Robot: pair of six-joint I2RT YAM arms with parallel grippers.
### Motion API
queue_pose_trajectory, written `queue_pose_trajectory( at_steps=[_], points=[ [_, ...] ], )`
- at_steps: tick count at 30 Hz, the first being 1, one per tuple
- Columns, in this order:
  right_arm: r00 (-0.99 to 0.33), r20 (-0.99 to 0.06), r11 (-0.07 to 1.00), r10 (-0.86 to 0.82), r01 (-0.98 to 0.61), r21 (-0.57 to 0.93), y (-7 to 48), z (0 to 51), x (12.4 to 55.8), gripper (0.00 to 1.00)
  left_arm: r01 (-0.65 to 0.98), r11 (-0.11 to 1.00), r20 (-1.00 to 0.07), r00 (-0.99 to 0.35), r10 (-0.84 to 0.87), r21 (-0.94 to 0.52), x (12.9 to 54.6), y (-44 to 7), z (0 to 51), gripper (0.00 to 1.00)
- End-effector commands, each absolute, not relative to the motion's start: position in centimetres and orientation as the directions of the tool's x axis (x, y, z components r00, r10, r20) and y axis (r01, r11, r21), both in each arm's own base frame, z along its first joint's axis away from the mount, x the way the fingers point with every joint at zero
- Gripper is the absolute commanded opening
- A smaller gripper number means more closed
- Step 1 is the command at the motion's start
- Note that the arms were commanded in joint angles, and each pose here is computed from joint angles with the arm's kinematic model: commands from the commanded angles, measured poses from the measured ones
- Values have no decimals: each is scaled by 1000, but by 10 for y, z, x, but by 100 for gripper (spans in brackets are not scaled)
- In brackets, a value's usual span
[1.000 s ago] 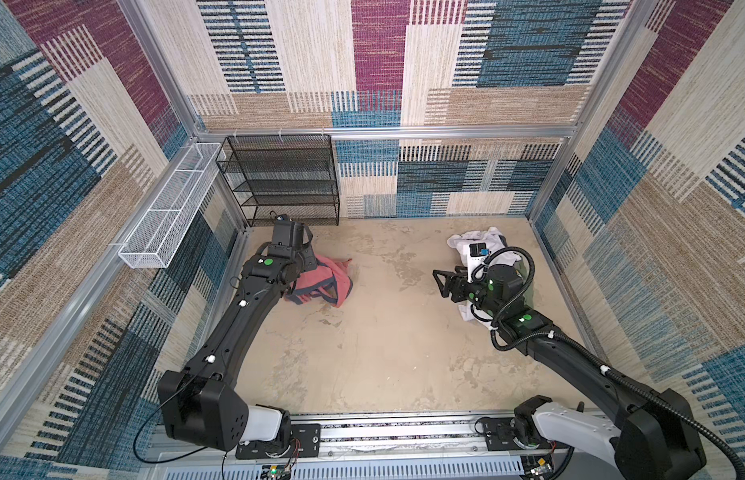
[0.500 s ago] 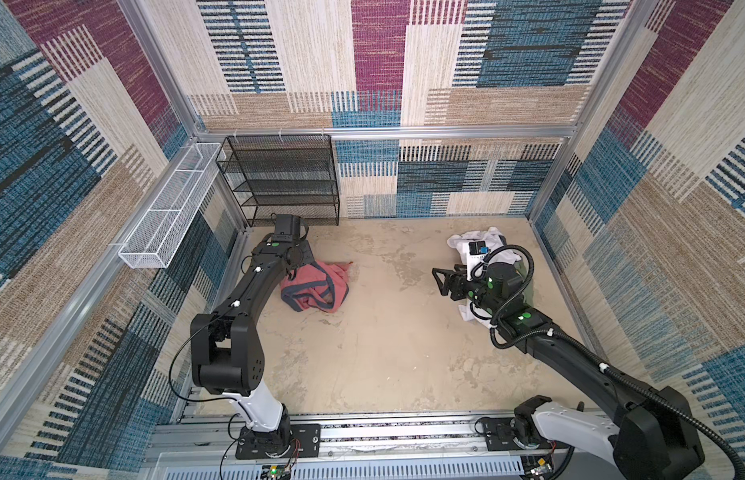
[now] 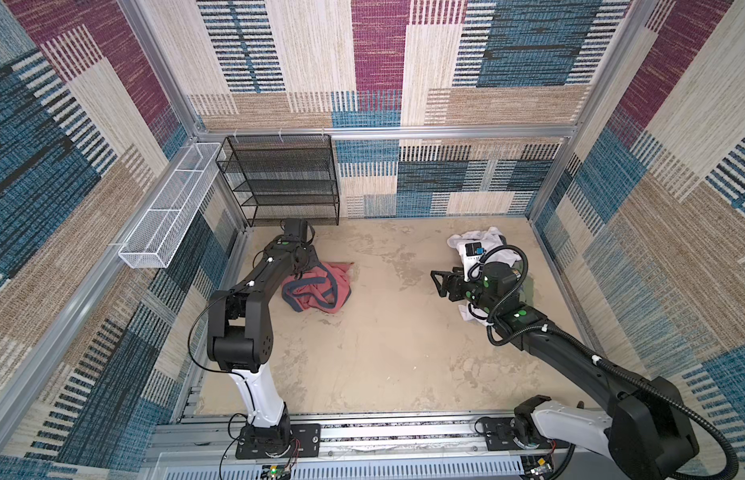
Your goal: Pick out a specific cloth from the pile
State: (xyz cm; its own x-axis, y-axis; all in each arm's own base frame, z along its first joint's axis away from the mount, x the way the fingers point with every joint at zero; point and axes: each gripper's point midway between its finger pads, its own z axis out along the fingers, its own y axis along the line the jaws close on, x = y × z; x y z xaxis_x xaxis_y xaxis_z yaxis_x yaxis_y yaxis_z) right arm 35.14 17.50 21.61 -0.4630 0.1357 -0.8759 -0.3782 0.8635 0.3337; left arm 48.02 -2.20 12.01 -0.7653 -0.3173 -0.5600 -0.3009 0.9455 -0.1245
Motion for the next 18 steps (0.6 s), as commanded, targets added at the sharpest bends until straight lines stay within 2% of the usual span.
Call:
queue_pose_trajectory(
  at_steps=[1,2,7,11,15,18],
  points=[
    [-446,-883,853,144,-397,340,178,224,352,82,-296,939,-586,-735,-341,-175,484,-27,132,39],
    [-447,-883,855,145,-393,339,177,223,352,82,-288,940,-593,-731,-338,-181,483,-28,137,42],
    [-450,-881,848,146,-402,345,180,224,353,82,-208,962,-642,-716,-274,-178,475,-48,168,44],
    [-444,-883,844,153,-407,350,180,228,351,82,-112,989,-681,-717,-150,-100,460,-80,186,44],
    [-442,-883,841,157,-409,354,179,227,347,82,-14,998,-670,-740,-55,-67,448,-124,181,46],
    [-445,-881,840,159,-408,358,178,226,345,82,33,995,-637,-770,-33,-92,447,-150,164,55]
  ],
)
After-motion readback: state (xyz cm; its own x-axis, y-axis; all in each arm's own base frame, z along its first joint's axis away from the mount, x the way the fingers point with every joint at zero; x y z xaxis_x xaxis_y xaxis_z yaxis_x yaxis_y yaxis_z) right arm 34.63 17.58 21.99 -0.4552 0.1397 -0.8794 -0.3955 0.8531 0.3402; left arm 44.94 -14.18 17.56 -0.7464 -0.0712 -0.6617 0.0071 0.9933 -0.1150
